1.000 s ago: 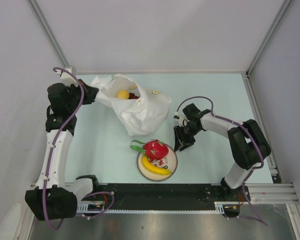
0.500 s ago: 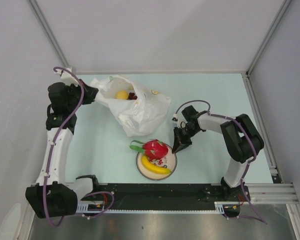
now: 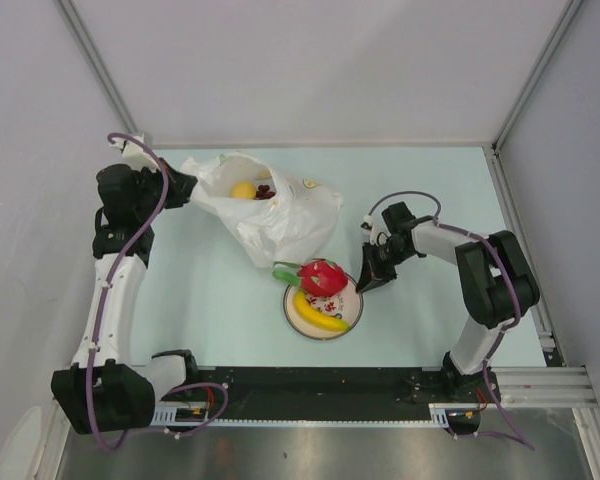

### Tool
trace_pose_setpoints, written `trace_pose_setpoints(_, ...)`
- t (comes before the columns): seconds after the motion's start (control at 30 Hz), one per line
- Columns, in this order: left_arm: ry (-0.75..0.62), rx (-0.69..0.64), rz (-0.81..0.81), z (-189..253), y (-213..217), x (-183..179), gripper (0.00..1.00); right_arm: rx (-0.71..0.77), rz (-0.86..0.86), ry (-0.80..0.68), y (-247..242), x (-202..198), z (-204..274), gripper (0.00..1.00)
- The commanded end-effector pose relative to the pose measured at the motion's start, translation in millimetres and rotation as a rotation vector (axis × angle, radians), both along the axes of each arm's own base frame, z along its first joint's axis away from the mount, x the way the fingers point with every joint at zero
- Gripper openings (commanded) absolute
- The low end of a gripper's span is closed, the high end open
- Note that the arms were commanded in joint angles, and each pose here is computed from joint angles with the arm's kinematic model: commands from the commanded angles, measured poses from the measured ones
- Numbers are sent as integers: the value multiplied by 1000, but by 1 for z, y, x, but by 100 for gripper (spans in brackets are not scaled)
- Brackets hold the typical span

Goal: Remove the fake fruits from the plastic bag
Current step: Move the plate to the center of the board, then adjust the plastic bag at the center of the board.

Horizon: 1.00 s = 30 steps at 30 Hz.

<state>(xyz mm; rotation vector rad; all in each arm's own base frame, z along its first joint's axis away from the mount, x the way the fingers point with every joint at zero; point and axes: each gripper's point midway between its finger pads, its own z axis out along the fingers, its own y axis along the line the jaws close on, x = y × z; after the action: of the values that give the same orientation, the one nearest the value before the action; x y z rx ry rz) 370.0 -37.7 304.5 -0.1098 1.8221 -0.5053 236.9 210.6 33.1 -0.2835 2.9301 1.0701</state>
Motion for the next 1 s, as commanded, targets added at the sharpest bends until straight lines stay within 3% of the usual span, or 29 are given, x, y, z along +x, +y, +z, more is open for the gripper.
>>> trace_pose_setpoints(0.0,-49,-21,-10,13,-1,2,0,-112,8,-130,-21,13,4,0)
trace_pose_setpoints(0.07,-59,-31,-14,17,-2,1,0,-145,19,-168,-27,16,4,1)
trace_pose_setpoints(0.1,-63,-35,-23,18,-4,1,0,-144,30,-180,-27,17,5,9)
trace_pose_setpoints(0.13,-67,-52,-39,20,-7,0,0,-148,32,-191,-28,19,5,33)
trace_pose_setpoints(0.23,-73,-89,-84,23,-16,-4,0,-131,4,-263,-26,31,30,53)
trace_pose_setpoints(0.4,-74,-120,-110,22,-23,-11,0,-114,31,-407,-24,46,88,64)
trace_pose_setpoints(0.5,-64,-133,-137,18,-28,-15,0,-33,43,-578,-4,67,158,64)
trace_pose_setpoints(0.67,-68,-161,-171,22,-38,-23,0,222,103,-873,76,94,289,49)
trace_pose_setpoints(0.8,-72,-167,-184,28,-41,-28,0,322,233,-958,151,86,321,39)
trace_pose_setpoints(0.9,-76,-164,-190,33,-43,-29,0,338,282,-948,198,80,313,31)
trace_pose_setpoints(0.97,-81,-154,-175,38,-42,-30,0,276,316,-921,225,78,281,23)
